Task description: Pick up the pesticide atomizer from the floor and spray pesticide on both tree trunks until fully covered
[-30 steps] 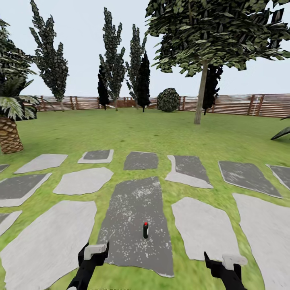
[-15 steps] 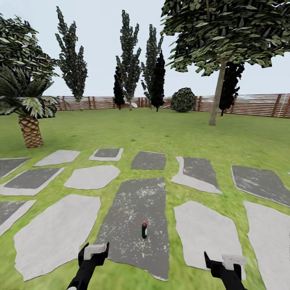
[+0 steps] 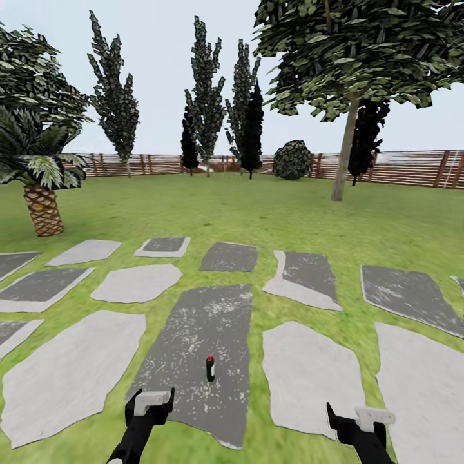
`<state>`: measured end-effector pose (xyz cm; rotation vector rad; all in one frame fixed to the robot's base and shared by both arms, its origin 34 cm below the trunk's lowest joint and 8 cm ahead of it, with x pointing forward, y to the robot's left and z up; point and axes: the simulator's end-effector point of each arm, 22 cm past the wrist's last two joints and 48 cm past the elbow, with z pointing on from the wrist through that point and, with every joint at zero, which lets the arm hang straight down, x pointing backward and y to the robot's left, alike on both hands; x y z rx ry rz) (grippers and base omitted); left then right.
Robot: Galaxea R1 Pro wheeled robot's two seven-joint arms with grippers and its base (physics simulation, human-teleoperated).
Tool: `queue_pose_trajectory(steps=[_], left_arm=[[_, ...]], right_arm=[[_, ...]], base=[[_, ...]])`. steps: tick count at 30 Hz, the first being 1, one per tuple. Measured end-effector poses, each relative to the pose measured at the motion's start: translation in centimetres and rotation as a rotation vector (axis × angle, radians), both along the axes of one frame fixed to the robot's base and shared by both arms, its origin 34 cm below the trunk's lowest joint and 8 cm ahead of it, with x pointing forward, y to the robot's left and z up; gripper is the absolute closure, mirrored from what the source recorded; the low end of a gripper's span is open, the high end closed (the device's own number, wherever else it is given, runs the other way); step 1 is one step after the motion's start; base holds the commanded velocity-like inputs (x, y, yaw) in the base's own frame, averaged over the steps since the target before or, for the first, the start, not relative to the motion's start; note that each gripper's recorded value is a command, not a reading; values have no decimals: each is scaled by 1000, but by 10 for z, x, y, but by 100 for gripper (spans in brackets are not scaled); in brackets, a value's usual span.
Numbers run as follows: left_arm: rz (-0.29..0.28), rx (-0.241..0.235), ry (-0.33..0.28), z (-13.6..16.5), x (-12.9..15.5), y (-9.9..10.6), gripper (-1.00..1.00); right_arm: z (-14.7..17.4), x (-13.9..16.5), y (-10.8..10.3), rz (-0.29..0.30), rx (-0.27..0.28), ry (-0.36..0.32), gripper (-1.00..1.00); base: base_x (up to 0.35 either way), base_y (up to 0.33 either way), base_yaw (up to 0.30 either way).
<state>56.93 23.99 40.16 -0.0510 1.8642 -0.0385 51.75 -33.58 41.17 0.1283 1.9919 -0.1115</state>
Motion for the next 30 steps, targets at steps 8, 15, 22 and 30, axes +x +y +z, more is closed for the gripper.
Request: queue_pose_trajectory(steps=[8,15,22,30], left_arm=[[0,0,0,0,0,0,-100],[0,0,0,0,0,0,-100],[-2,1,0,0,0,-1,-100],[0,0,-17,8,4,0,-100]], right_arm=[[0,0,0,0,0,0,-100],[0,0,0,-1,0,0,-100],[0,0,0,0,0,0,-100],[0,-1,-2,-9,-4,1,-100]], base=[[0,-304,111],[0,-298,46],[0,-81,2],[0,-3,0]])
